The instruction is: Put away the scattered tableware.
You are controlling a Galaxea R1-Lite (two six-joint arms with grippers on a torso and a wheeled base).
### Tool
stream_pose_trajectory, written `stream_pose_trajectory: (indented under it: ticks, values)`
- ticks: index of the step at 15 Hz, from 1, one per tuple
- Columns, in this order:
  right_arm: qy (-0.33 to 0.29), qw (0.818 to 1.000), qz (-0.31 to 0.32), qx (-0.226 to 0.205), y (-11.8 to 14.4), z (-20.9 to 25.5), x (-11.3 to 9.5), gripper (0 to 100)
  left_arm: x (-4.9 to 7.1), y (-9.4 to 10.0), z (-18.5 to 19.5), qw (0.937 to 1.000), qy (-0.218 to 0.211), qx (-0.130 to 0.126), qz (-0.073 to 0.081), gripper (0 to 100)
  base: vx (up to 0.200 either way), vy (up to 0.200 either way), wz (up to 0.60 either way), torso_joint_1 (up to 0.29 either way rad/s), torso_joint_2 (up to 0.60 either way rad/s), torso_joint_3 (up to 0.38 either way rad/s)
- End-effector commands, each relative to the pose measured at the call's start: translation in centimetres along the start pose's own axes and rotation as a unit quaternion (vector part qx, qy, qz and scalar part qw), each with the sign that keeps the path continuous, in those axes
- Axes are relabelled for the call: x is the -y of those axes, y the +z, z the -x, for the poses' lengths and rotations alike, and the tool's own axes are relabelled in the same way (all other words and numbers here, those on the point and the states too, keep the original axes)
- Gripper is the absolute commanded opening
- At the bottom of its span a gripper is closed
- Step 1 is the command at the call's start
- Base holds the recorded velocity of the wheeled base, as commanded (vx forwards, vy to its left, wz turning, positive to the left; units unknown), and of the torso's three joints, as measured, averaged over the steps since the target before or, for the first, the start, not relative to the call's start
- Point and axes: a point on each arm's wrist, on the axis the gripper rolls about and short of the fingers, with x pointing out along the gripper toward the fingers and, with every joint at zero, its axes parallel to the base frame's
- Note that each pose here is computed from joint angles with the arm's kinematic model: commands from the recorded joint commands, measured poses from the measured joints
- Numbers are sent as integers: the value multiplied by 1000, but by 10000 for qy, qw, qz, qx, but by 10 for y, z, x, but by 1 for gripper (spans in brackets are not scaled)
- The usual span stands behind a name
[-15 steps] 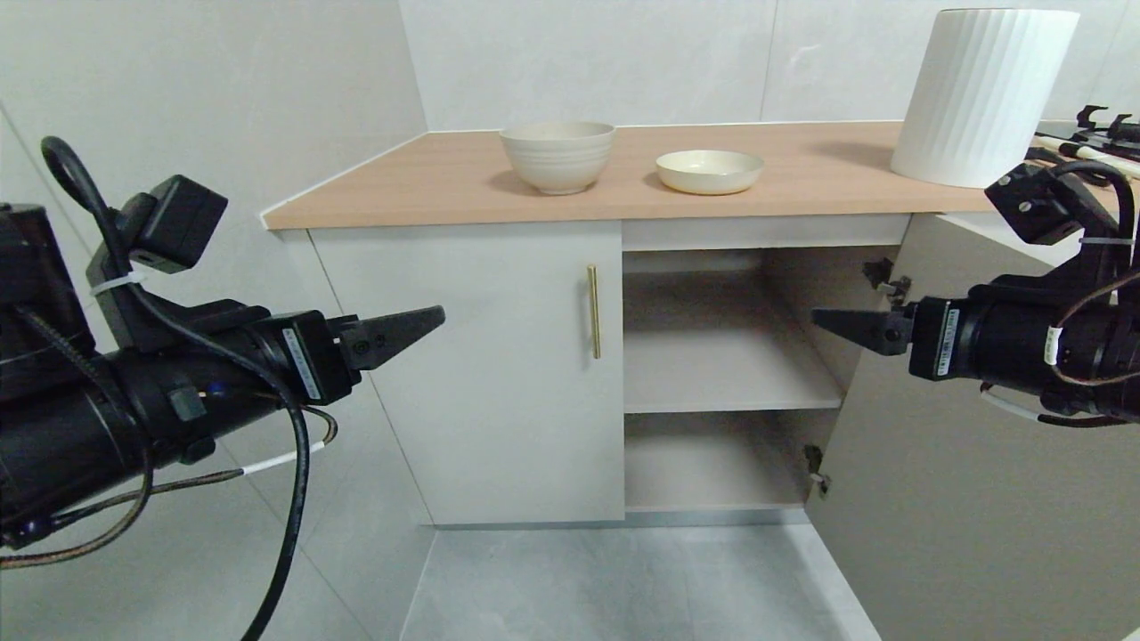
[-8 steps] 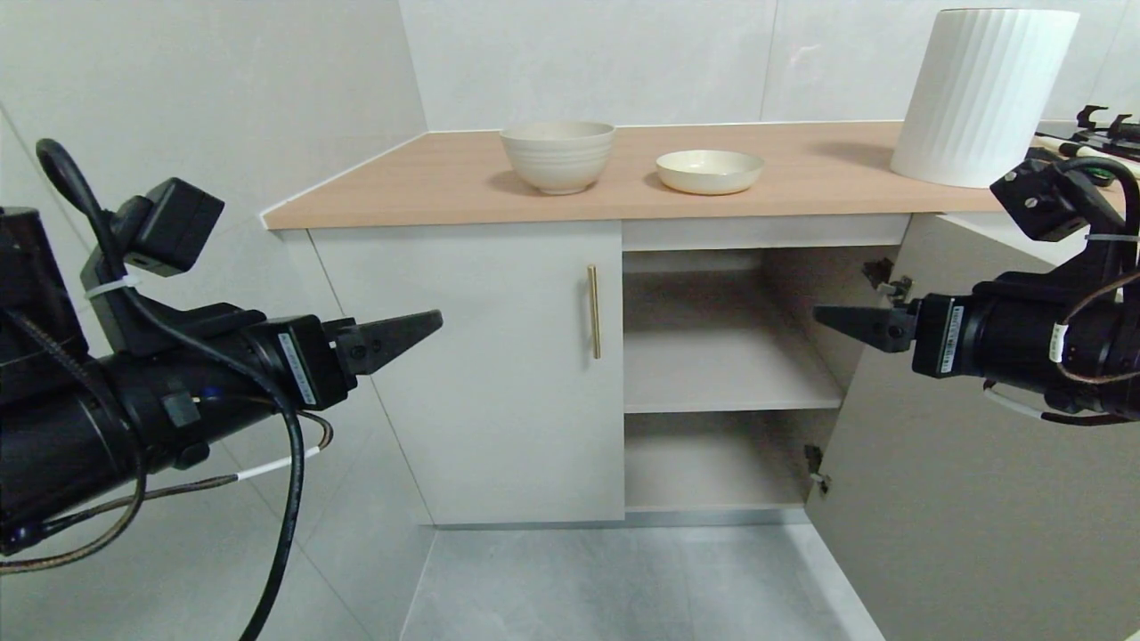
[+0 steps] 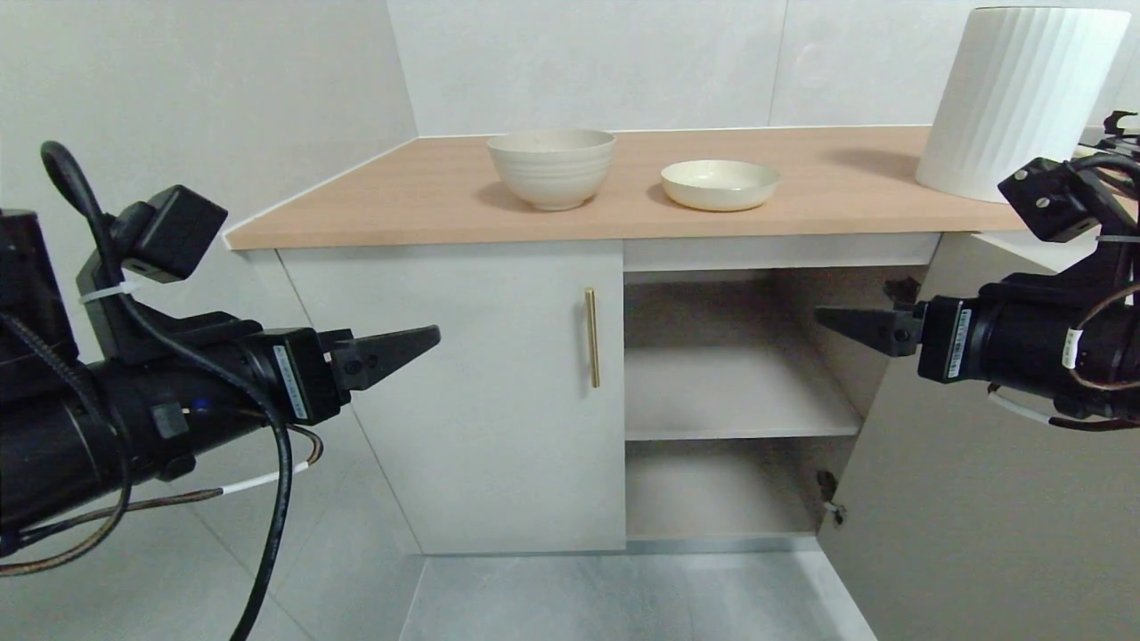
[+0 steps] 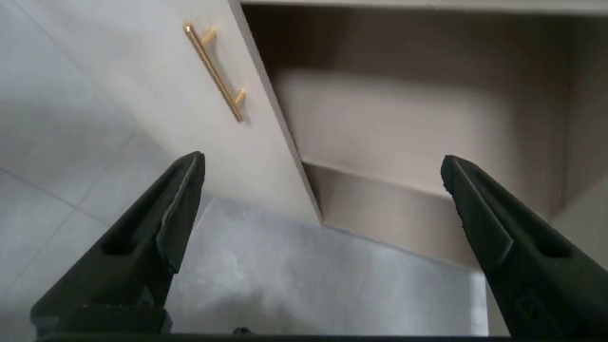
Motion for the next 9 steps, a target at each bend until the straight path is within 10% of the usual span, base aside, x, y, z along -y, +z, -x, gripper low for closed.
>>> stream_pose_trajectory:
  ticks: [1,9]
  values:
    - [22,10000,3,71,2,5,-1,100,0,0,-1,10000,-14,-4,3,100,200,0,0,2,-2,2]
    - [34,9999,19,147,3,12,-1,100,-6,0,-4,9999,85,-31,50,100,200,0,0,1,5,1]
